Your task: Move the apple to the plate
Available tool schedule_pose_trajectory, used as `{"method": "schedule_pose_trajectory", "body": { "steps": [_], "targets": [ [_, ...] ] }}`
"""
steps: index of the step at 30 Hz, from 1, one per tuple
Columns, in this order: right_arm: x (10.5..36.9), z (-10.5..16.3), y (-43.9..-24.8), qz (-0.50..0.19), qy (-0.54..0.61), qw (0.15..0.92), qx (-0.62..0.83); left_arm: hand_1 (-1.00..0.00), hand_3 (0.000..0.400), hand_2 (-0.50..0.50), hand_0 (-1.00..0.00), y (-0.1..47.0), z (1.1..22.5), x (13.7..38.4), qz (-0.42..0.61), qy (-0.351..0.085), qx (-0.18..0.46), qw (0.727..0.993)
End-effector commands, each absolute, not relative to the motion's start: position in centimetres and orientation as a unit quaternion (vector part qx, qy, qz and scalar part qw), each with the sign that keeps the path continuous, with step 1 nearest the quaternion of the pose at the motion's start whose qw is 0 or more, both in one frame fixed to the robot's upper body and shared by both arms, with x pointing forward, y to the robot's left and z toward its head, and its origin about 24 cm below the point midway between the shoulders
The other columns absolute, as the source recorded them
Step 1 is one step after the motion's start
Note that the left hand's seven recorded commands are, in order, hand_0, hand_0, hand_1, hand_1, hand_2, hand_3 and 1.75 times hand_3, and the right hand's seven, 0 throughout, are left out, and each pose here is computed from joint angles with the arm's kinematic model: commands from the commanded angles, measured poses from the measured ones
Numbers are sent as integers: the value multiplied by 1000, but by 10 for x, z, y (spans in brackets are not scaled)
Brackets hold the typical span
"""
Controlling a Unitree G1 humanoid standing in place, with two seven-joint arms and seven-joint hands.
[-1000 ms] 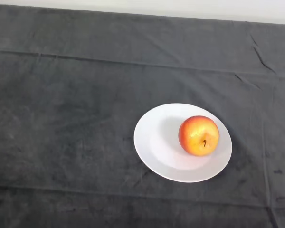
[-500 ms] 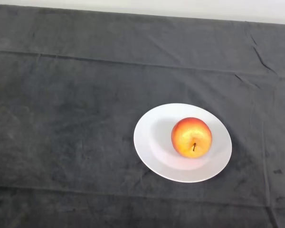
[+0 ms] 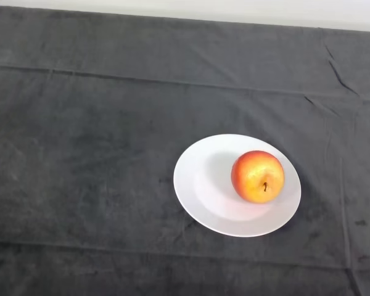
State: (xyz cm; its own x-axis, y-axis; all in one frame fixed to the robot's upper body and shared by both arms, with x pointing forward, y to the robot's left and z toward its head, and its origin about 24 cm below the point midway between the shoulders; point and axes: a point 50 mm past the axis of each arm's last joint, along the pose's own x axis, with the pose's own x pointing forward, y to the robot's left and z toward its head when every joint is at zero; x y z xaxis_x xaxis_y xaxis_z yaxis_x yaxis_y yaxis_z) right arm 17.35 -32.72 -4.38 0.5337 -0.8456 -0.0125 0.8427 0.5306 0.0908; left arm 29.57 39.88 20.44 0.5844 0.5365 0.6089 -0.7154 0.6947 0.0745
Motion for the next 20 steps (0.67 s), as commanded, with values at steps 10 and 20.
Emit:
{"method": "schedule_pose_trajectory", "body": {
  "steps": [10, 20],
  "targets": [
    [128, -104, -262, -477, 156, 856, 126, 0, 0, 0, 0, 409, 211, 290, 369, -281, 170, 869],
    [129, -104, -262, -477, 155, 856, 126, 0, 0, 0, 0, 410, 212, 289, 370, -280, 170, 869]
  ]
}}
